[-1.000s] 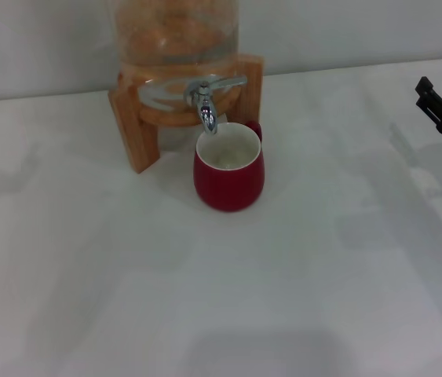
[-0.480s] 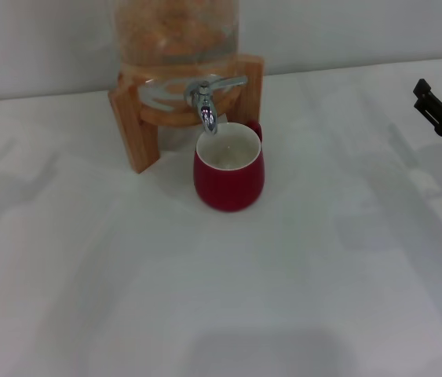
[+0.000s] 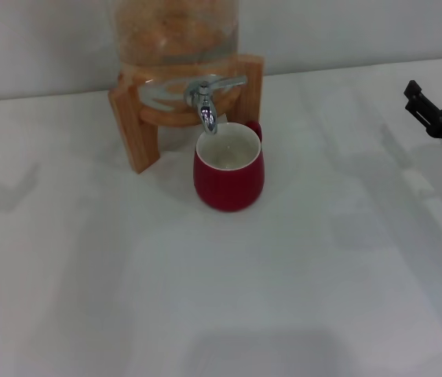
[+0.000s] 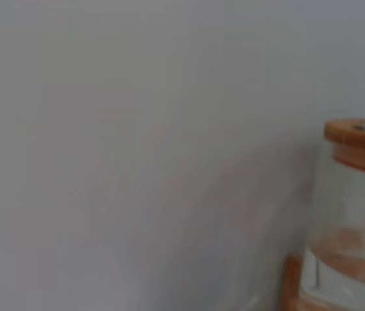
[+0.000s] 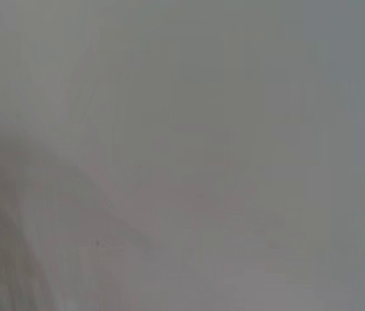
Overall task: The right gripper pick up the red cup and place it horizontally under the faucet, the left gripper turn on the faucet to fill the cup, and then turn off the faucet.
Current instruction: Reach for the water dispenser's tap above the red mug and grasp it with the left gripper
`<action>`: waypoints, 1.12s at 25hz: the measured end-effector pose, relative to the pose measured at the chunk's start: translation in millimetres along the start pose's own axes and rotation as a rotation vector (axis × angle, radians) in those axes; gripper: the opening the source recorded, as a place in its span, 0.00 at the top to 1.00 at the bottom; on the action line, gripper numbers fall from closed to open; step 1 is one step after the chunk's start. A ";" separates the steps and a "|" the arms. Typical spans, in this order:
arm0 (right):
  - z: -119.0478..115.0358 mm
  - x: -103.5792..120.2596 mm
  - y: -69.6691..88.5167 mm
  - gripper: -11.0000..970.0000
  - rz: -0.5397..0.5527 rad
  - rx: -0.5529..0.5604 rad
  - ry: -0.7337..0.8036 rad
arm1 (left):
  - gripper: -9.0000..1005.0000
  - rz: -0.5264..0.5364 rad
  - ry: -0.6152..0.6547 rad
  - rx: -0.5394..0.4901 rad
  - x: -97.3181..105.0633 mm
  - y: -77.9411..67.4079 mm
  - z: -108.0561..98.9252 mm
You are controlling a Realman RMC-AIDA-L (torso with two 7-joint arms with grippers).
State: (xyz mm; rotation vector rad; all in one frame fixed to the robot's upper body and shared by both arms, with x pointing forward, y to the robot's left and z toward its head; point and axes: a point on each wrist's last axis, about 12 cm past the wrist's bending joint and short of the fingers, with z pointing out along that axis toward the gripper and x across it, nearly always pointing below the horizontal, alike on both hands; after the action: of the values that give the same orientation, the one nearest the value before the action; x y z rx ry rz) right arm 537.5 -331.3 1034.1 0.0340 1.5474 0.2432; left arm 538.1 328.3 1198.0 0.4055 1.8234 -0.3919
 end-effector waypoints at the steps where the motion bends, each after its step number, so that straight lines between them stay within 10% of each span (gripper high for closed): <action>1: 0.1 0.2 0.0 0.14 0.000 0.001 0.002 | 0.17 -0.005 0.018 0.010 -1.9 1.4 -0.8; 28: 5.9 0.7 8.0 0.14 0.009 -0.029 0.013 | 0.17 0.130 0.184 0.379 -56.1 -30.6 42.3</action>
State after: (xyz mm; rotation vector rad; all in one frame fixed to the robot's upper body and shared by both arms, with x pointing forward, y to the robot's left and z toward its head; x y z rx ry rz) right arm 542.2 -322.5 1035.0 0.0163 1.5565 0.2734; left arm 574.8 277.5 1242.1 0.8408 1.8872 -0.6299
